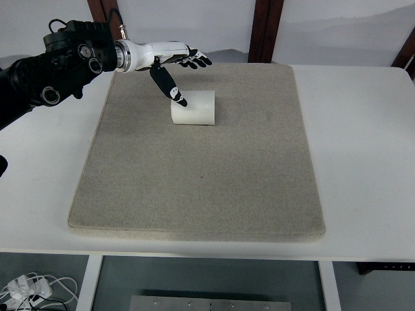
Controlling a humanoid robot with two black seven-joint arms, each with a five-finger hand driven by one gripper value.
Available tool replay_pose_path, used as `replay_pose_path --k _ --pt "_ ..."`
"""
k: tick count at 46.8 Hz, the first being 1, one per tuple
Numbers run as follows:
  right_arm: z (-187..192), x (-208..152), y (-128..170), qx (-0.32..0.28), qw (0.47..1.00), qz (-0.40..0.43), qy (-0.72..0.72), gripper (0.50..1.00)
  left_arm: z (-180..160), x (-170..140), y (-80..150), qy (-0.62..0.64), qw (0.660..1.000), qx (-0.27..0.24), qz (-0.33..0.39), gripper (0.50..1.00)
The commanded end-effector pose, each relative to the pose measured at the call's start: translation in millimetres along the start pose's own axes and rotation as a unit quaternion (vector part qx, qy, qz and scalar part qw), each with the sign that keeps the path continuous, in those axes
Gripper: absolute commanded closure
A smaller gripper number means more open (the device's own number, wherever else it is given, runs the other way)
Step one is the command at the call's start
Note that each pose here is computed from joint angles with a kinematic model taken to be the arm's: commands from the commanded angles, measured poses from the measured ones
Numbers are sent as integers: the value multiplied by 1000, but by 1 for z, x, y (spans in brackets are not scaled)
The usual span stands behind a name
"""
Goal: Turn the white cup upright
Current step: 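Swing the left hand over the mat toward the lying white cup, then lower the left hand onto the cup and close fingers around it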
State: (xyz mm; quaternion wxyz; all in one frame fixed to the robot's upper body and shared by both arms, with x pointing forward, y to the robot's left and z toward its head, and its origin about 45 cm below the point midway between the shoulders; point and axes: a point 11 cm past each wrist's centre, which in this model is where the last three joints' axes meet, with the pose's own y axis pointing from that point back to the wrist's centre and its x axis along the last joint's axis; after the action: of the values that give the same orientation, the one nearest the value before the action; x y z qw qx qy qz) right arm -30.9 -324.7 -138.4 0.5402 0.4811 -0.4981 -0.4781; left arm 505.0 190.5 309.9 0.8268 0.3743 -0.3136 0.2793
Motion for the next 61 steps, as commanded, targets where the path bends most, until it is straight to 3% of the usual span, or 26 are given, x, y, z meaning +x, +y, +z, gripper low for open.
replay_pose_path --k 1,61 --pt "0 0 0 0 1000 0 0 548 -3 -4 -2 -21 1000 12 -6 529" --pt "0 0 0 0 1000 0 0 548 1 -44 -37 -40 998 42 -8 557"
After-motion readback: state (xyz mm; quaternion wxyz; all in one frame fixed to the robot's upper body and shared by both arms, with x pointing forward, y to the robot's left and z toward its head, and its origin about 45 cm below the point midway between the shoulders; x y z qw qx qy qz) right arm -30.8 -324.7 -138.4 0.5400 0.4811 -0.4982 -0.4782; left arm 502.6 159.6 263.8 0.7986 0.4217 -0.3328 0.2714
